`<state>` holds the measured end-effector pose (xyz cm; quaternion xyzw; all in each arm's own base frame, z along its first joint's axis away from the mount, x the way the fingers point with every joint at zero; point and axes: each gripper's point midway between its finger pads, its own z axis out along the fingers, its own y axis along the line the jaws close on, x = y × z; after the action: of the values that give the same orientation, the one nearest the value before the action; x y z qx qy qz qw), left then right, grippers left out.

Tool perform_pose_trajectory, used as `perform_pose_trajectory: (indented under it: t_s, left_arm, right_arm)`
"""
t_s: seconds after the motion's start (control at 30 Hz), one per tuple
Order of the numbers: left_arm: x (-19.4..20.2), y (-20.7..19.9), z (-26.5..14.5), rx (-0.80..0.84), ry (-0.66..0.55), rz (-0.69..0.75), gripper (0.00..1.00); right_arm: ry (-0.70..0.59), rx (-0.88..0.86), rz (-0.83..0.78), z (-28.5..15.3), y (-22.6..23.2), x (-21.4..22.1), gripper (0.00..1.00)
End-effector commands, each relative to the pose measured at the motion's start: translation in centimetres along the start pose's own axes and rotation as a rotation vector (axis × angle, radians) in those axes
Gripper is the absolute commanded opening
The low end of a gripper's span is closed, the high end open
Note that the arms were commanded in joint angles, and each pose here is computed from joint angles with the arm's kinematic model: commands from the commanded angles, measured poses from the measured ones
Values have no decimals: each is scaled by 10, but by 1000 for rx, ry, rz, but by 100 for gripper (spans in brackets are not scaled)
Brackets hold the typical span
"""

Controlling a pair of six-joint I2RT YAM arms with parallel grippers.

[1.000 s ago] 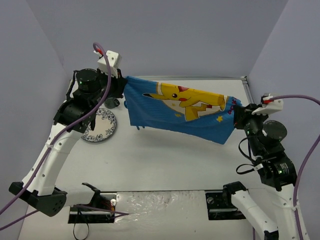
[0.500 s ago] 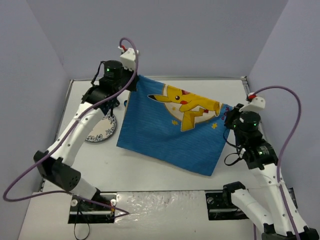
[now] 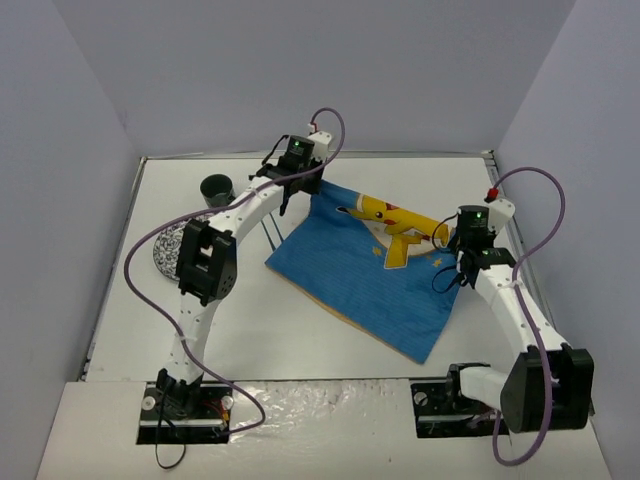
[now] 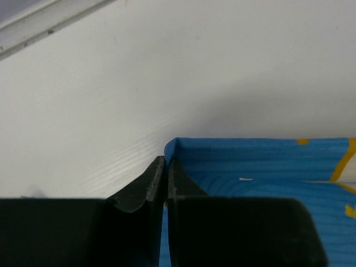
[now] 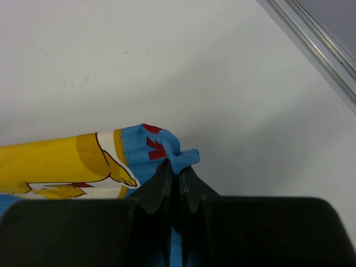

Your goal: Set the dinner table for one person

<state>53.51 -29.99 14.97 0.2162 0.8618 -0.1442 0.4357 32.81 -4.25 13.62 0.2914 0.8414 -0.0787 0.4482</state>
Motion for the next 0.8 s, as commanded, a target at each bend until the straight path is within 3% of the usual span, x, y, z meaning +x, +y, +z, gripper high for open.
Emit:
perform_pose_trajectory:
  t_s: [0.0,0.3,0.4,0.5,0.63,0.7,0.77]
  left_arm:
    - [-102,9,-17,-27,-290,11,0]
    - [-118,13,31,-32,-392,24,0]
    - [-122,14,43,-33,-424,21,0]
    - [-121,23,56,-71,-439,14,0]
    - [-122,29,57,-94,-452,10,26]
    - [-134,29,45,-100,-471,11,50]
    - [-146,28,27,-116,-488,10,65]
  right_arm:
    - [-78,87,102,33,-17,-28,0]
    - [-53,163,139,76,-26,-32,0]
    - [-33,195,131,89,-30,-28,4]
    - [-25,241,112,98,-40,-26,16]
    - [-49,270,91,95,-47,-39,48]
    - [-64,270,82,88,-46,-50,58]
    - [-94,244,89,78,-41,-64,64]
